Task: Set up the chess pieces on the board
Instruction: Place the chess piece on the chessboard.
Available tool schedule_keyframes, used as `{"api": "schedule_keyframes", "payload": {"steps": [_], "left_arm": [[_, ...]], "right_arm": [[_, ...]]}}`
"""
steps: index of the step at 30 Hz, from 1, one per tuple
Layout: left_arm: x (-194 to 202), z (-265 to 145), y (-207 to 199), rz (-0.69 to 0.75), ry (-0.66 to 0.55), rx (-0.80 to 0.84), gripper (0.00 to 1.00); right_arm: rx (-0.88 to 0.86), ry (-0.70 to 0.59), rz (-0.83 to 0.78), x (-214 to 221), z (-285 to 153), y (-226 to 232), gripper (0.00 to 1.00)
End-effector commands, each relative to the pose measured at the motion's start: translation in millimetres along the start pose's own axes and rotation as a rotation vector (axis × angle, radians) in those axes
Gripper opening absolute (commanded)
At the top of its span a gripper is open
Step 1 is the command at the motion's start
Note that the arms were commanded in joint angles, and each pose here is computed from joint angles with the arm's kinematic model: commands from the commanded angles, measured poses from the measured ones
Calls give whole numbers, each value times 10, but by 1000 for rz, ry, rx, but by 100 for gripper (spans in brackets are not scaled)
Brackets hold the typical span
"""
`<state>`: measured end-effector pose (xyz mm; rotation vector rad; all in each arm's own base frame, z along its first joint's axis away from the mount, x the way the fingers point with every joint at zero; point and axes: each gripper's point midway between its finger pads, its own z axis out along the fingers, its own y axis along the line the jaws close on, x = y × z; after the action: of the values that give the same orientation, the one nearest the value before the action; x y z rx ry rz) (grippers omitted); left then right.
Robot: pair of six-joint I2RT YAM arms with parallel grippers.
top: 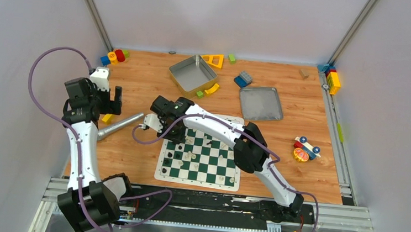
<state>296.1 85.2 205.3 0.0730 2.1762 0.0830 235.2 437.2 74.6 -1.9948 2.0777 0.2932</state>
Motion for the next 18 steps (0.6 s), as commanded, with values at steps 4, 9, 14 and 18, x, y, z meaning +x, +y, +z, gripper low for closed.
{"api": "schedule_keyframes", "payload": {"steps": [4, 9, 14, 18], "left_arm": [[-100, -71, 12, -9, -43, -5, 100], [-97, -72, 29, -11, -43, -11, 100], [-96, -76, 32, -10, -45, -12, 100], [-95, -81, 36, -9, -48, -15, 100]], "right_arm": [[59, 11, -73, -114, 17, -37, 2], [60, 23, -95, -129, 89, 2, 2], [71, 35, -111, -137, 155, -5, 2], [69, 38, -115, -144, 193, 4, 3]]}}
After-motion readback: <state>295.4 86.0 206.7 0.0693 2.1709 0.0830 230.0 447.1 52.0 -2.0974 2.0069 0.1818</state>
